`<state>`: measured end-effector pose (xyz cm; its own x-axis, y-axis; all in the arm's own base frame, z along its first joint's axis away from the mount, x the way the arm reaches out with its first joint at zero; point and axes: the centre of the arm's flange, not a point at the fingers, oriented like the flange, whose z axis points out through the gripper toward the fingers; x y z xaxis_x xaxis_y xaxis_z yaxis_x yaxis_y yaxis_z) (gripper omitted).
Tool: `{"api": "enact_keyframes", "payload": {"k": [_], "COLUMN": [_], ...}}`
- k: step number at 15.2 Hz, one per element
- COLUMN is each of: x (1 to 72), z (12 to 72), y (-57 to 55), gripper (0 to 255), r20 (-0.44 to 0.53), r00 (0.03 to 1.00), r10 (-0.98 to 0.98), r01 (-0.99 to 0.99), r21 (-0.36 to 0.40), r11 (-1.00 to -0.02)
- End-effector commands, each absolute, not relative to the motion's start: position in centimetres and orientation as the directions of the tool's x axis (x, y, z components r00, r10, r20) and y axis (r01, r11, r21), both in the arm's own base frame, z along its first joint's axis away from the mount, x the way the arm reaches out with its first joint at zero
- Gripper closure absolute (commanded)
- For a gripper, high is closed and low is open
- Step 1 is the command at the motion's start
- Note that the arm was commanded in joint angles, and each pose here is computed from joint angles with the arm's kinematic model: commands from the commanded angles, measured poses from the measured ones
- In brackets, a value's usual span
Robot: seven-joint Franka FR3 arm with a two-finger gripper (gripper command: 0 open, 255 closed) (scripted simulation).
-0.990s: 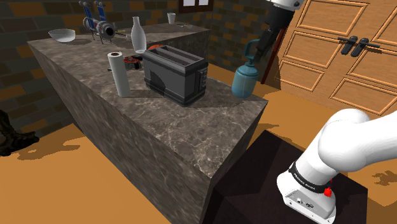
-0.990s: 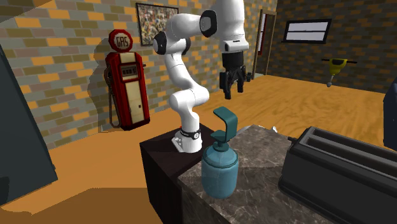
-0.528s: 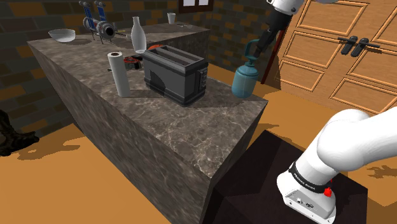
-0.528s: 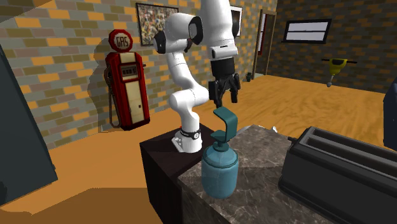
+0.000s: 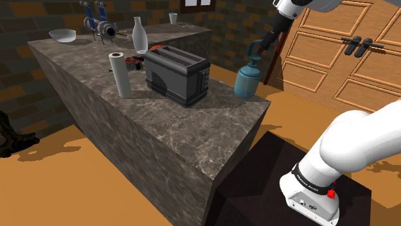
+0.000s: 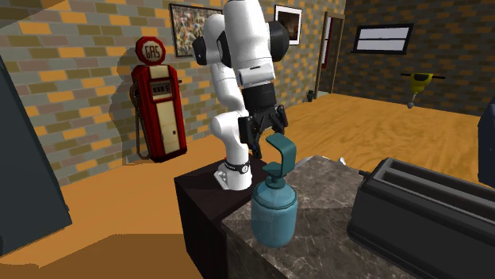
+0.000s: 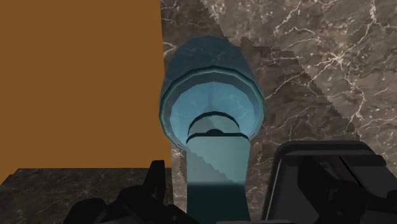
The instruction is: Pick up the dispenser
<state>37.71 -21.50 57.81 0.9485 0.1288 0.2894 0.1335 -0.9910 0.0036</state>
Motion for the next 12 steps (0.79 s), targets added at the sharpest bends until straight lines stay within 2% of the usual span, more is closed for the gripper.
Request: {"api": "enact_keyframes", "payload": {"k": [1, 8, 9, 12], "x": [37.7, 37.7, 37.8, 37.7], "z": [57.0, 54.0, 54.0, 54.0], "y": [-22.0, -22.0, -22.0, -22.0], "gripper": [0, 0, 255, 255], "r20": [0.295, 0.295, 0.295, 0.295], "r00": [0.947, 0.947, 0.947, 0.947], "r10": [0.128, 0.128, 0.128, 0.128], "r01": [0.133, 0.133, 0.133, 0.133], "r21": [0.006, 0.006, 0.006, 0.006], "r11": [-0.991, -0.991, -0.991, -0.991]}}
